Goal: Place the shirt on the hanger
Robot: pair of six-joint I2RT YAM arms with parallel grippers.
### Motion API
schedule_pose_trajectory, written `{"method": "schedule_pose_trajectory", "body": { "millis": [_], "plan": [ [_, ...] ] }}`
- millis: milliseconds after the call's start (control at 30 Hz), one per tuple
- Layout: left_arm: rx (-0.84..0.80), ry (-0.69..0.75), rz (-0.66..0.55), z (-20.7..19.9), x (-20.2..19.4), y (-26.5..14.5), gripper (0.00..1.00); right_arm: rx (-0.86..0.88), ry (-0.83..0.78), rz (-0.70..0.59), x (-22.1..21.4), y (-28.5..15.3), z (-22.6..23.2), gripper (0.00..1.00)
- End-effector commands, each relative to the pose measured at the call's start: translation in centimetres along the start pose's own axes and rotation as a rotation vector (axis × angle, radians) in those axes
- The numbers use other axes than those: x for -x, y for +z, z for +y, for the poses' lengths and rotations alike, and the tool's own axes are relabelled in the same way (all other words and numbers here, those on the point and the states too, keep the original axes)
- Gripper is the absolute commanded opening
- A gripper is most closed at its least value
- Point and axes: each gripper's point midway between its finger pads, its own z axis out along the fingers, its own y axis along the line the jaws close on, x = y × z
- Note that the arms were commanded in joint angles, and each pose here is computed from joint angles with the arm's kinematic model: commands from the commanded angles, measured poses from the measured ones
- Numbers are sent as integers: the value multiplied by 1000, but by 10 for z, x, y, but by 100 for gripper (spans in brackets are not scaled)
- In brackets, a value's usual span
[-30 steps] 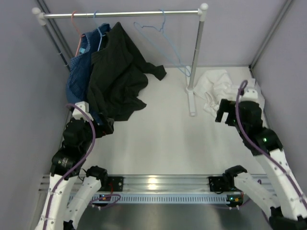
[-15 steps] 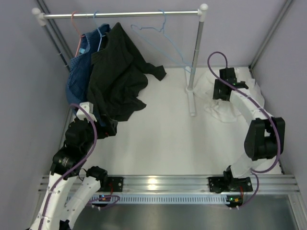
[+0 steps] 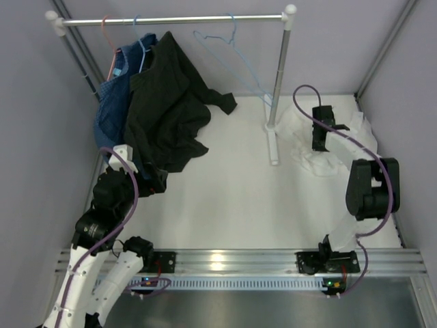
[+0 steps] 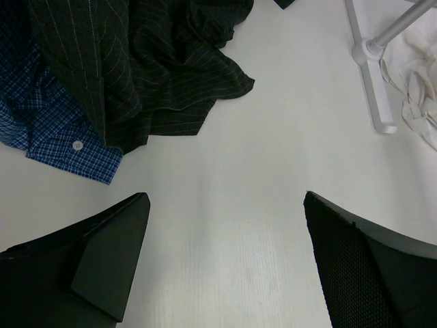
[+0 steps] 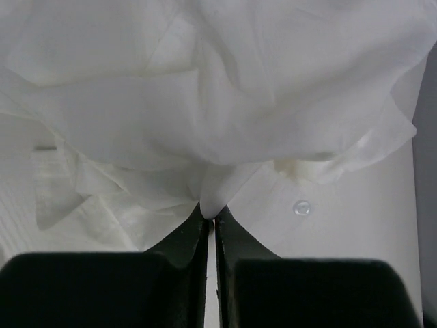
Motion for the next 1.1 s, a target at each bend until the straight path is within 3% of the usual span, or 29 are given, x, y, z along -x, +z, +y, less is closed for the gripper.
{"method": "schedule_pose_trajectory", "body": {
  "millis": [0, 267, 400, 433, 533, 600, 700, 767, 800, 867, 900, 967, 1000, 1067],
  "plan": [
    [-26, -6, -34, -7, 8, 4, 98, 88, 93, -259, 47, -75, 5, 0],
    [-24, -4, -54, -5, 12, 0, 98, 248, 116, -479, 42, -233, -14, 0],
    [-34, 0, -88, -5, 17, -8, 98, 536, 117, -592, 45, -322, -14, 0],
    [-41, 2, -102, -6, 19, -11, 98, 680, 100, -643, 45, -360, -9, 0],
    [-65, 6, -127, -9, 24, -18, 98, 913, 53, -661, 32, -409, 4, 0],
    [-99, 11, -137, -15, 26, -21, 98, 1006, 39, -622, 23, -418, 16, 0],
    [-142, 26, -142, -22, 27, -23, 98, 1097, 56, -439, -5, -392, 47, 0],
    [-178, 37, -135, -28, 26, -24, 98, 1171, 113, -438, -10, -394, 56, 0],
    [-215, 43, -131, -35, 25, -25, 98, 1189, 167, -362, -25, -377, 68, 0],
    [-321, 63, -100, -53, 20, -28, 98, 1228, 254, -430, -22, -381, 67, 0],
    [-363, 66, -85, -60, 18, -28, 98, 1190, 358, -341, -37, -349, 78, 0],
    [-436, 0, -20, -77, 13, -22, 98, 1201, 491, -373, -39, -340, 80, 0],
    [-452, -30, 23, -81, 4, -13, 98, 1120, 617, -296, -56, -299, 87, 0],
    [-459, -126, 102, -89, -7, 5, 98, 1081, 732, -312, -60, -279, 87, 0]
  ]
}}
